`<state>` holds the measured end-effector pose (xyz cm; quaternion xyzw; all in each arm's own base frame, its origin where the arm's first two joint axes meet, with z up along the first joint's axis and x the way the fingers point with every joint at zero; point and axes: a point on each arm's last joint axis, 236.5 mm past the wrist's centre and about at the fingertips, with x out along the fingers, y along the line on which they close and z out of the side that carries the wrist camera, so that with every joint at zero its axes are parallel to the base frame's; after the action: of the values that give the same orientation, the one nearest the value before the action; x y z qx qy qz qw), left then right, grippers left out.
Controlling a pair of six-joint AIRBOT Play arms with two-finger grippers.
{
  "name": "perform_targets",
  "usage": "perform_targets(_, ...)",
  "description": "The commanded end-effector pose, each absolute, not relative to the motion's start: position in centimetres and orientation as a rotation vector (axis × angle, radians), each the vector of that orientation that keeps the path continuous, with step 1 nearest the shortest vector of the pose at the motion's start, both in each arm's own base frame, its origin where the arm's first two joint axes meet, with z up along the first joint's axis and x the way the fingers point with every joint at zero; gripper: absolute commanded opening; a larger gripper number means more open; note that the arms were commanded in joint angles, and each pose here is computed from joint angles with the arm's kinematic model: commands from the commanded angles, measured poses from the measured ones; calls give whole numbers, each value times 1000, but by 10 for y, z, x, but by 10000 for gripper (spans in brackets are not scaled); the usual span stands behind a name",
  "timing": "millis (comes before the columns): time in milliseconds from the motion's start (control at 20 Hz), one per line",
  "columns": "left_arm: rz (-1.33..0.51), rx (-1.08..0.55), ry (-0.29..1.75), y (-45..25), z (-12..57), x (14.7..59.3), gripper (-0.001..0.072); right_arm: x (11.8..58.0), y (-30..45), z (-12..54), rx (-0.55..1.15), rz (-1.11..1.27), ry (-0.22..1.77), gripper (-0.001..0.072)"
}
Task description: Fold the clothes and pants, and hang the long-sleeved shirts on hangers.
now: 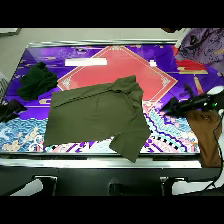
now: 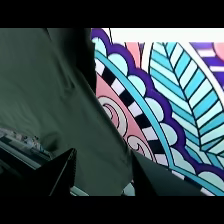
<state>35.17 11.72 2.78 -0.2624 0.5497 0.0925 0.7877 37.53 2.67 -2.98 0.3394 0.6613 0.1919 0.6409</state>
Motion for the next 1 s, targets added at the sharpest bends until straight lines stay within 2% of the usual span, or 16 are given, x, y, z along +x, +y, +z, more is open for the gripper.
perform_targets(0,199,-594,1215,112,18,337,546,332,58,-72,778,490,1589,421)
perform_targets(400,226,-648,1237,108,17,332,547,299,94,-111,685,495,1675,414)
perform_targets(450,229,-653,1242,109,16,330,547,300,97,-113,672,494,1670,358)
perform_targets(550,229,-668,1279,109,7,318,547,304,103,-112,680,504,1652,49)
perform_targets(600,232,-677,1297,111,-1,309,547,305,106,-109,692,517,1647,27)
perform_targets(850,226,-842,1423,95,-58,250,547,312,106,-90,664,526,1586,26)
perform_targets(950,200,-861,1468,82,-75,236,547,314,105,-81,649,529,1560,27)
